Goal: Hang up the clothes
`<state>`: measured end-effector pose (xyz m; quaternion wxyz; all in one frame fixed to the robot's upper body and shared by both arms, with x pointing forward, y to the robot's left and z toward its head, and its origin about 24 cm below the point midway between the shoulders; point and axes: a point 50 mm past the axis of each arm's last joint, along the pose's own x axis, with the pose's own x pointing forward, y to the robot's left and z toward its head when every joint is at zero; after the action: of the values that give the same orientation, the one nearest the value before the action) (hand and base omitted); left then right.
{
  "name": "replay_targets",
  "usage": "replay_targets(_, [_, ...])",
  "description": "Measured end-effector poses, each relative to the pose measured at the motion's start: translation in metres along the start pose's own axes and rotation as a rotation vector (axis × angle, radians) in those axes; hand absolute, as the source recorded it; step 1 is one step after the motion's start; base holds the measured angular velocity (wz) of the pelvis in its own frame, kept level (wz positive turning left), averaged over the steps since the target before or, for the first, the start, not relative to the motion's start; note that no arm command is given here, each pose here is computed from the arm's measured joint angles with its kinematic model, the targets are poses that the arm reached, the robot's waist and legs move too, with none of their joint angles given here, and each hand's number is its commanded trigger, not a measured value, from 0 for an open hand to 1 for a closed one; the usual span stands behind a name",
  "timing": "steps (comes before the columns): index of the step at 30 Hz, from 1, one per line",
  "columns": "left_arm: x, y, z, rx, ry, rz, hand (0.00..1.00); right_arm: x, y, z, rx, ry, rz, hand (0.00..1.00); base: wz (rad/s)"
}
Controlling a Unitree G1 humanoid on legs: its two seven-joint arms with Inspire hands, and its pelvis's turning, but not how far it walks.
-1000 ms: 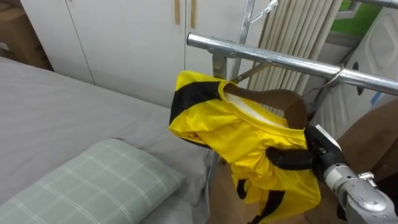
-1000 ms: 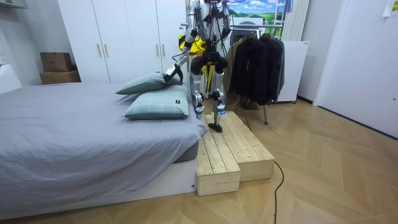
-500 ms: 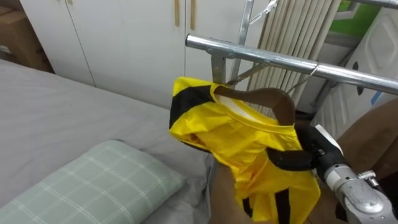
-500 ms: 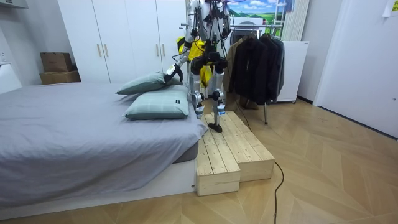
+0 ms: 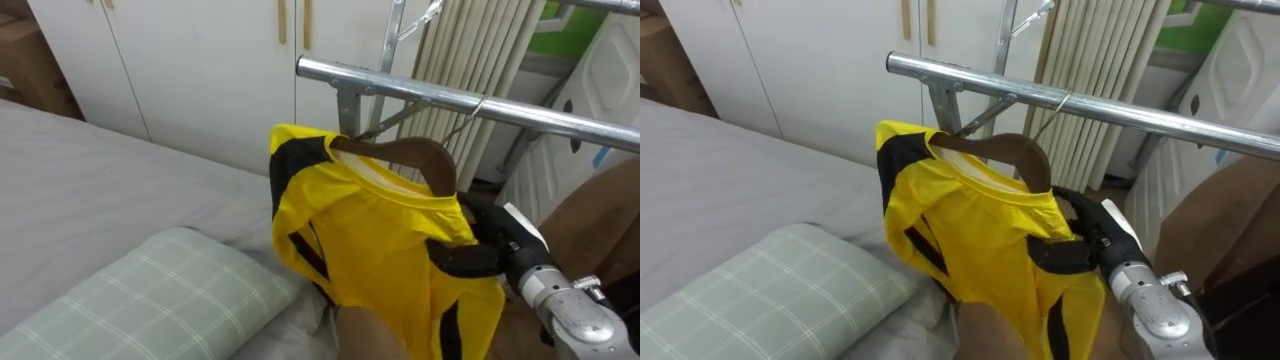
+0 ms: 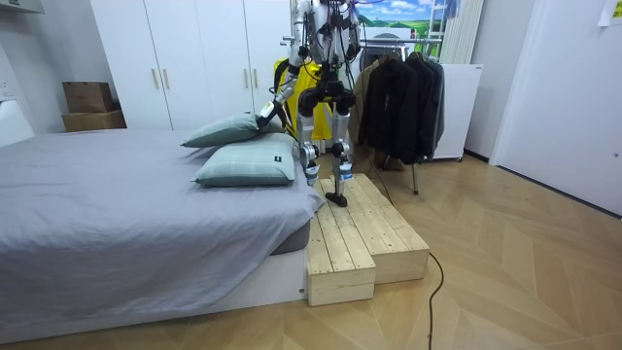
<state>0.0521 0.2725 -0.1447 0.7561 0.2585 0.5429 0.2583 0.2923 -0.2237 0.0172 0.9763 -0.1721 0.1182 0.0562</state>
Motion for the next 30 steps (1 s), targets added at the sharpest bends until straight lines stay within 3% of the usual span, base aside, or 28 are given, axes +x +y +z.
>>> replay_targets(30, [0.0,-0.0005,-0.0005,0.002,0.003,-0.014,0.0,-0.0077,0.0057,-0.0064,0.019,0.01,0.018,0.0,0.0])
